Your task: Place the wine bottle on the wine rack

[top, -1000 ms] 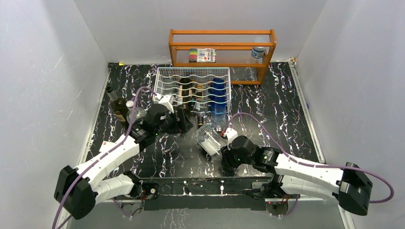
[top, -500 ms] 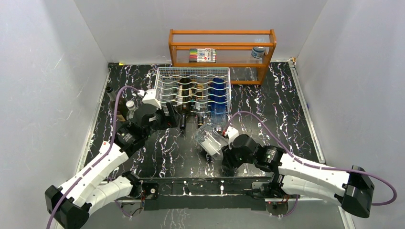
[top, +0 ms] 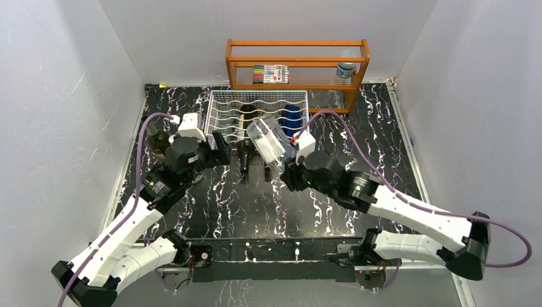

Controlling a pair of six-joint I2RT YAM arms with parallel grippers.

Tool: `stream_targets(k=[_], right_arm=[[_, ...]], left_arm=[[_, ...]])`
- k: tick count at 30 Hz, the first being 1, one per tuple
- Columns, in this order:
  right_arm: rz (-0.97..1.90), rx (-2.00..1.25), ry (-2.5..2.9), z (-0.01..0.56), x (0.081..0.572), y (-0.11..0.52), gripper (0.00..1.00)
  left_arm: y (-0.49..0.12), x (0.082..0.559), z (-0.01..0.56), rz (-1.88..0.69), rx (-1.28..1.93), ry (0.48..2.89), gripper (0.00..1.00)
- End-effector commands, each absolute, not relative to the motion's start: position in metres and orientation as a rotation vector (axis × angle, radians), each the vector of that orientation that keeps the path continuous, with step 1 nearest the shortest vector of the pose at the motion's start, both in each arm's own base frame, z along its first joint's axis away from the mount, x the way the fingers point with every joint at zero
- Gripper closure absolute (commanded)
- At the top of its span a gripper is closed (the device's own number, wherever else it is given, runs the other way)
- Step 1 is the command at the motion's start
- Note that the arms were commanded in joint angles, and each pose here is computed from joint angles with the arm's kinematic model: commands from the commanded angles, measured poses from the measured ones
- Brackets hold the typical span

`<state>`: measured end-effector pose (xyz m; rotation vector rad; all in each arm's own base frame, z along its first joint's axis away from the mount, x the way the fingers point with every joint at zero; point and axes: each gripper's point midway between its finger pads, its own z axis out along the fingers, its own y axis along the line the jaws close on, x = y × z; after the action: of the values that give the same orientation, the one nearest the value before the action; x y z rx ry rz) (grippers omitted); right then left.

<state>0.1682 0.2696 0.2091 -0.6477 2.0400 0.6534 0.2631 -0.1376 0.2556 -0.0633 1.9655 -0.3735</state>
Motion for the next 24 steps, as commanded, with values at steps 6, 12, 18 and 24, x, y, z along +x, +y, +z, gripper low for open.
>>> stream_targets(k=[6, 12, 18, 24], right_arm=[[0.607, -0.081, 1.746, 0.344, 0.302, 0.279, 1.00], [0.608, 0.057, 1.808, 0.318, 0.353, 0.272, 1.00], [0.569, 0.119, 1.857, 0.291, 0.376, 0.274, 1.00], [0.570, 0.135, 1.899, 0.273, 0.386, 0.280, 1.00]], left_arm=[[-0.132, 0.257, 0.277, -0.372, -0.033, 1.924, 0.10], [-0.135, 0.254, 0.272, -0.380, -0.001, 1.946, 0.09], [-0.140, 0.253, 0.262, -0.392, 0.027, 1.976, 0.08], [-0.142, 0.254, 0.264, -0.384, 0.047, 1.983, 0.06]])
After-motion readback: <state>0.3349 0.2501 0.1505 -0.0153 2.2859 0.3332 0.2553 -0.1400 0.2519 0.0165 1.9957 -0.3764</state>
